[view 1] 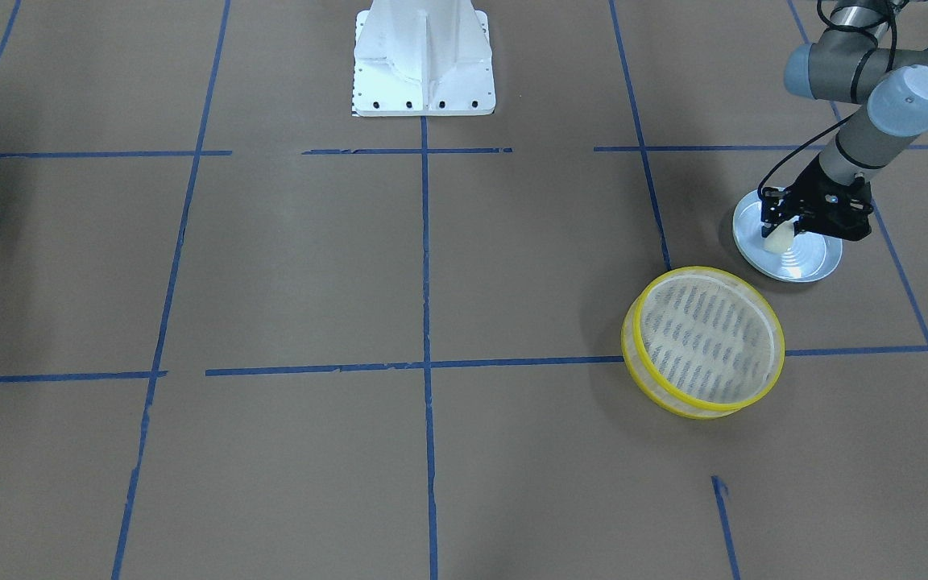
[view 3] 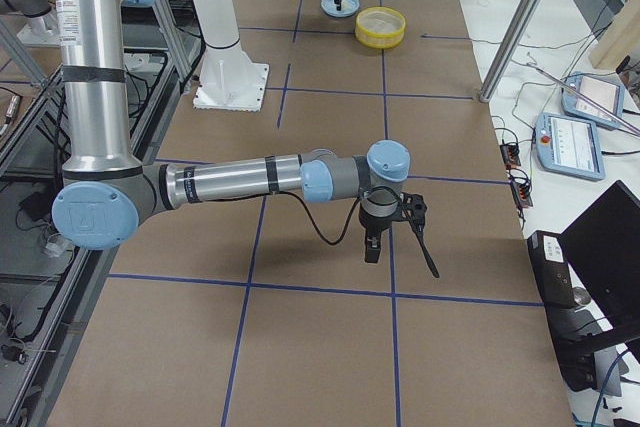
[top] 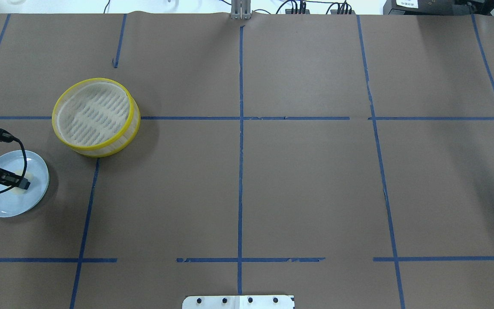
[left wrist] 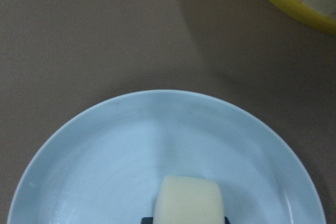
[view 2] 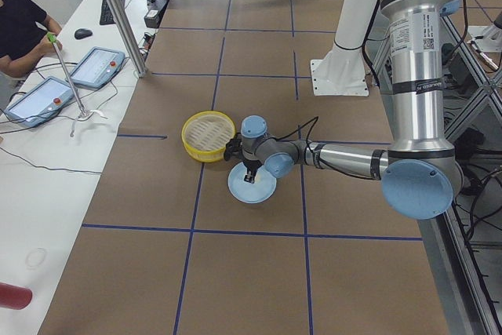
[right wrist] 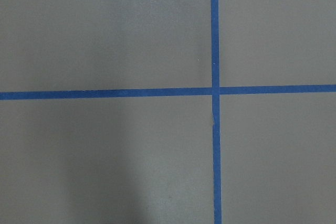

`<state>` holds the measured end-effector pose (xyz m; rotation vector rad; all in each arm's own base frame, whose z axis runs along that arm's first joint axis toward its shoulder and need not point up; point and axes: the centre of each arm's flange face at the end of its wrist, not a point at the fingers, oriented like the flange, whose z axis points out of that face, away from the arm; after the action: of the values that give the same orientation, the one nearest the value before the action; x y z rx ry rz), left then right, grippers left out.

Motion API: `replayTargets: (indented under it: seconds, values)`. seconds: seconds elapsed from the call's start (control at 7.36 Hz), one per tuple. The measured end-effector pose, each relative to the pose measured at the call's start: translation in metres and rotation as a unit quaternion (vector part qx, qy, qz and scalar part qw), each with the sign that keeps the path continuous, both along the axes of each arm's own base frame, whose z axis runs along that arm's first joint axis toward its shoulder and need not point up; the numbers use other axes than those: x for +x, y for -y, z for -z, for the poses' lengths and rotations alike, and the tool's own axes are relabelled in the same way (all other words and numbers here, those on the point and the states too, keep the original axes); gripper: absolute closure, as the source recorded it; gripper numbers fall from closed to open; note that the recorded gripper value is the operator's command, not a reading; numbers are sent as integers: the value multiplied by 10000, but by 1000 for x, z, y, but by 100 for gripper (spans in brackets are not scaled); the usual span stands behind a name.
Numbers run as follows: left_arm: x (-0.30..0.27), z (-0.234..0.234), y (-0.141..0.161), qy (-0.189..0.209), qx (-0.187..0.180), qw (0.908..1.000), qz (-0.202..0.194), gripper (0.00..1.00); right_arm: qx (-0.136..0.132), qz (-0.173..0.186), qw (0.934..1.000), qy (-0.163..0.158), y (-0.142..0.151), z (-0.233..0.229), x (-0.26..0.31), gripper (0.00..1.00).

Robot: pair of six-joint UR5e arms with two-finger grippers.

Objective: Place bun in steamer
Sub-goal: 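Lift the bun with the left gripper away from the plate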

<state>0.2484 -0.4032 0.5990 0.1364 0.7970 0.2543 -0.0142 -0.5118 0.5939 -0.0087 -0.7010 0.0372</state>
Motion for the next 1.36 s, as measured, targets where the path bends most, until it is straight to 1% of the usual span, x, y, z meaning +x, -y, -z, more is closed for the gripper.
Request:
replayTargets:
  seconds: [0.41,0.68,0.82,0.95,1.09,1.36]
  values:
    - [-13,4,6,-96,-20,9999,37,72,0,-2,10000,0,0,0,0,0]
    - [-50,7,25,-145,30,9998,143,68,0,-2,10000,0,0,0,0,0]
    - [-75,12,39,-53,53,9998,171,68,0,-2,10000,0,0,0,0,0]
    - [-96,26,56,78,64,9998,172,68,0,-2,10000,0,0,0,0,0]
    - [-113,50,75,217,58,9996,164,68,0,-2,10000,0,0,0,0,0]
    - [-132,114,118,436,-36,9989,153,68,0,0,10000,0,0,0,0,0]
